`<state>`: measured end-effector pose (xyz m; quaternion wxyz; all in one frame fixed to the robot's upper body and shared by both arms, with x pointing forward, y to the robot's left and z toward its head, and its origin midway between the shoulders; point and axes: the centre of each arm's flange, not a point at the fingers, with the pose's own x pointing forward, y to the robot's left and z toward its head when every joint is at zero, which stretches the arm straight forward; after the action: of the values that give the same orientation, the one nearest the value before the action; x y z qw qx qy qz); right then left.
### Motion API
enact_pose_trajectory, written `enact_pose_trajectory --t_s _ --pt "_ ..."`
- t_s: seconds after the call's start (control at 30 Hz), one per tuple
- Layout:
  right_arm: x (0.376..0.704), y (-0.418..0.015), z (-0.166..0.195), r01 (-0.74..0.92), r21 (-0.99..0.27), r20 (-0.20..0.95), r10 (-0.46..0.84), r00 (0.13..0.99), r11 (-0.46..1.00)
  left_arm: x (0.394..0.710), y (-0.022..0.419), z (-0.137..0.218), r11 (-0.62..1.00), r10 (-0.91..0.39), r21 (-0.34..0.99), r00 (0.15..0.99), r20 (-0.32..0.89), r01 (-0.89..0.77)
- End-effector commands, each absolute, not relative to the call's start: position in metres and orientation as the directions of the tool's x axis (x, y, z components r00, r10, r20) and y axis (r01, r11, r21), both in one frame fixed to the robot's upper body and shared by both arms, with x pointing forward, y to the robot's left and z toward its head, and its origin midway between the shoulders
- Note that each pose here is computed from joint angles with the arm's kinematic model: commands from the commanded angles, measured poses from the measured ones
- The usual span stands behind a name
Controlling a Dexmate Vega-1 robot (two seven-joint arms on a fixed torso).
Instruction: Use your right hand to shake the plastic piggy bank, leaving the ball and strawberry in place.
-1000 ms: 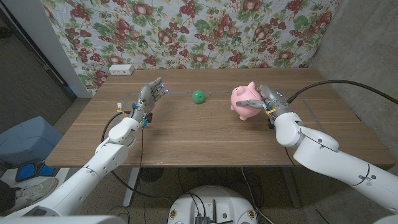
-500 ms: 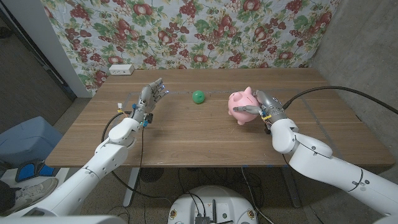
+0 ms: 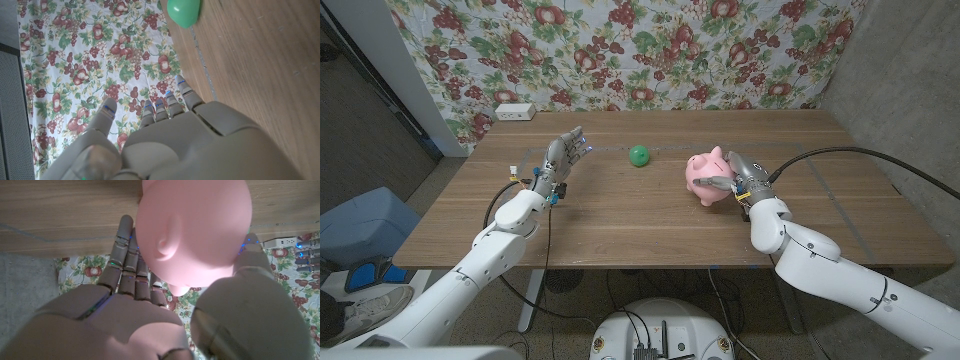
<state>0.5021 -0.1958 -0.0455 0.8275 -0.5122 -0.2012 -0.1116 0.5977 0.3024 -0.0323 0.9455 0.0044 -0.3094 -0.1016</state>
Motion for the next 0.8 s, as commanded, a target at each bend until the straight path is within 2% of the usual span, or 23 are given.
enact_pose_trajectory --t_s 0.03,0.8 --pt "0.5108 -0.1945 -0.0528 0.377 -0.822 0.418 0.002 0.908 0.426 0.5964 0.3013 -0.0324 0.979 -0.195 0.074 0.787 0.585 0.188" --pt "0.5130 -0.1943 -0.0538 0.362 -0.850 0.385 -0.016 0.923 0.384 0.5963 0.3007 -0.0286 0.978 -0.201 0.081 0.782 0.590 0.191"
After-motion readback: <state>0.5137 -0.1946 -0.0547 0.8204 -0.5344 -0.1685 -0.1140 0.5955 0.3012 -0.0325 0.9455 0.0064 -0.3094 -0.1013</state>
